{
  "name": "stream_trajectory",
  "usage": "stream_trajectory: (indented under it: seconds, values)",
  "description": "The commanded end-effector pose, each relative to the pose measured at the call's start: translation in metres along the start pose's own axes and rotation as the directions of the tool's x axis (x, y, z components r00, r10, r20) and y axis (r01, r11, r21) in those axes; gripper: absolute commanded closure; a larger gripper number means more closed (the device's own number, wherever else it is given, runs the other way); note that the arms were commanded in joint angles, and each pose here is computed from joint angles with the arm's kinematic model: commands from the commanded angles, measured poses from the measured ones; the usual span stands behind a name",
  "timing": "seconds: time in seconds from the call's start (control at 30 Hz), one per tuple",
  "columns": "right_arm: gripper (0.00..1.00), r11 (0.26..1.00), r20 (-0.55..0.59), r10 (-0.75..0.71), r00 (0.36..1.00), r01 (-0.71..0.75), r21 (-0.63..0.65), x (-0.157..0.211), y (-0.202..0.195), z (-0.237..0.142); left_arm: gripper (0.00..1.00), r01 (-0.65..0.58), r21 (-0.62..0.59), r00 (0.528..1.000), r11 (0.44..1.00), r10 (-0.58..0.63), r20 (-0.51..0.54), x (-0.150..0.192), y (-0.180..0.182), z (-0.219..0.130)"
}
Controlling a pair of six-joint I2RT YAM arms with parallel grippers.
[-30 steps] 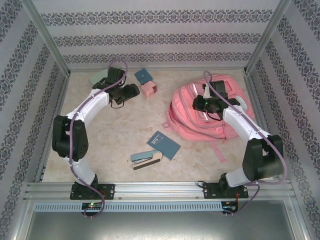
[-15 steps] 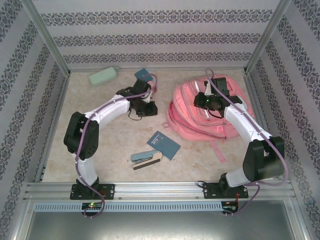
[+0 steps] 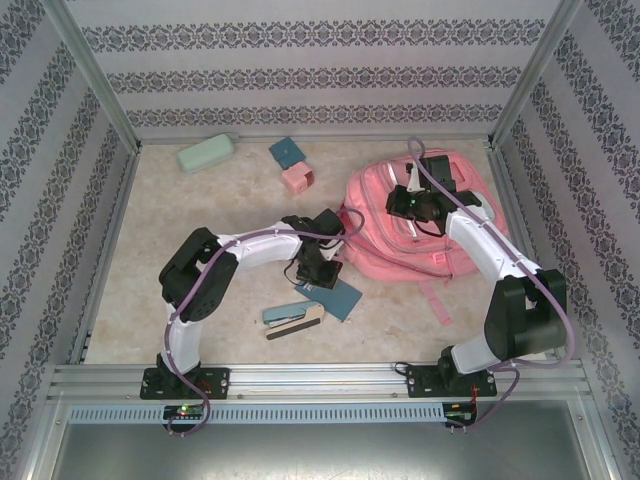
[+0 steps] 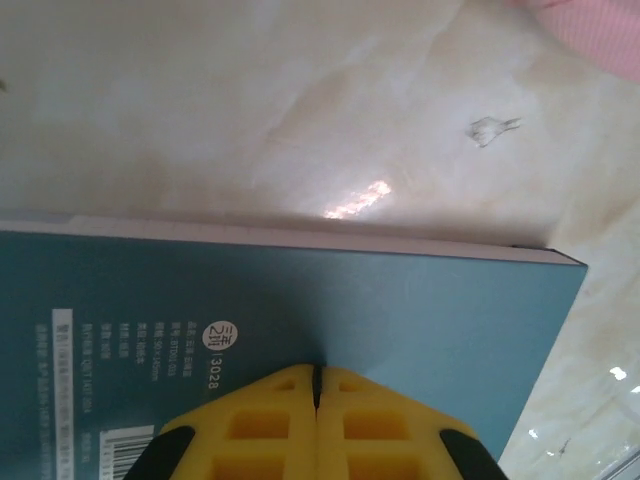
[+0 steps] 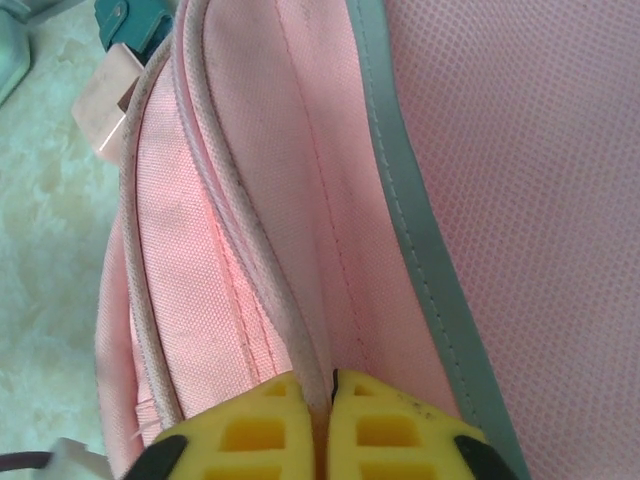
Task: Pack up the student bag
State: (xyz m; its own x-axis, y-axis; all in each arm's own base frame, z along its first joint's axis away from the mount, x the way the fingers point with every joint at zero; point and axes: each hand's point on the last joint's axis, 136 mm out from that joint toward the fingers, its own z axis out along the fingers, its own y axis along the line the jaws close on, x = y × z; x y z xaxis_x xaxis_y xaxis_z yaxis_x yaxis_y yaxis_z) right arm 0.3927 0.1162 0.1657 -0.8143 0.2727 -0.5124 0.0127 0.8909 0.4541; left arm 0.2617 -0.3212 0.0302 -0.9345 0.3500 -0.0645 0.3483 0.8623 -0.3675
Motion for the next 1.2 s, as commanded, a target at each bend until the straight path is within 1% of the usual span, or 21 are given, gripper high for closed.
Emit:
stream_trajectory:
  seconds: [0.0,0.03,0.07,0.17,0.27,0.33,0.37,0.43,0.5,0.57,0.7,0.77,0.87,0.93,1.03,1.17]
  values:
    - [0.75,1.000,0.012,-0.005,1.000,0.005,0.021,0.002,-0.004,0.001,1.00,0.058,-0.159,0.996,0.985,-0.069,-0.064,0.018,0.042,0.019]
    - [0.66,1.000,0.015,-0.007,1.000,0.006,0.024,0.002,-0.004,0.000,1.00,0.076,-0.183,0.994,0.980,-0.089,-0.060,0.018,0.050,0.019]
    - [0.62,1.000,0.016,-0.007,1.000,0.006,0.026,0.003,-0.004,-0.001,1.00,0.099,-0.205,0.993,0.974,-0.111,-0.049,0.017,0.057,0.017]
    - [0.61,1.000,0.024,-0.010,1.000,0.010,0.025,0.003,-0.001,-0.003,1.00,0.200,-0.258,0.978,0.945,-0.206,0.000,0.012,0.087,0.007]
    - [0.57,0.999,0.028,-0.022,0.999,0.021,0.025,0.005,0.005,-0.006,1.00,0.328,-0.300,0.944,0.896,-0.323,0.067,0.008,0.123,-0.007]
    - [0.56,0.999,0.033,-0.028,0.999,0.027,0.020,0.006,0.011,-0.008,1.00,0.434,-0.284,0.901,0.855,-0.419,0.114,0.004,0.147,-0.017]
    - [0.56,1.000,0.035,-0.028,0.999,0.028,0.015,0.007,0.014,-0.008,1.00,0.469,-0.275,0.883,0.840,-0.449,0.136,0.001,0.154,-0.022]
    - [0.56,0.999,0.030,-0.033,0.999,0.033,-0.006,0.011,0.026,-0.007,1.00,0.535,-0.264,0.844,0.803,-0.499,0.194,-0.007,0.174,-0.033]
    - [0.56,0.999,0.018,-0.041,0.999,0.041,-0.019,0.017,0.037,-0.003,1.00,0.570,-0.234,0.819,0.788,-0.523,0.234,-0.018,0.184,-0.041]
    - [0.56,0.998,0.000,-0.036,0.999,0.036,-0.042,0.026,0.052,0.004,1.00,0.588,-0.188,0.804,0.787,-0.540,0.250,-0.029,0.187,-0.048]
    - [0.54,0.995,-0.053,-0.042,0.998,0.037,-0.096,0.049,0.090,0.023,0.99,0.585,-0.085,0.784,0.807,-0.535,0.314,-0.052,0.176,-0.079]
    - [0.54,0.990,-0.075,-0.064,0.995,0.054,-0.127,0.063,0.112,0.034,0.94,0.576,-0.062,0.778,0.815,-0.523,0.348,-0.057,0.172,-0.097]
    - [0.53,0.986,-0.117,-0.094,0.989,0.076,-0.151,0.086,0.140,0.054,0.76,0.579,-0.049,0.758,0.814,-0.515,0.401,-0.054,0.180,-0.122]
    - [0.53,0.987,-0.153,-0.096,0.983,0.074,-0.145,0.102,0.152,0.069,0.71,0.594,-0.038,0.740,0.803,-0.528,0.416,-0.046,0.194,-0.129]
    - [0.53,0.990,-0.206,-0.080,0.975,0.054,-0.127,0.122,0.158,0.090,0.71,0.625,-0.010,0.722,0.780,-0.573,0.387,-0.028,0.218,-0.124]
    - [0.53,0.996,-0.236,-0.053,0.970,0.034,-0.085,0.141,0.153,0.109,0.73,0.626,0.043,0.721,0.779,-0.599,0.348,-0.018,0.227,-0.109]
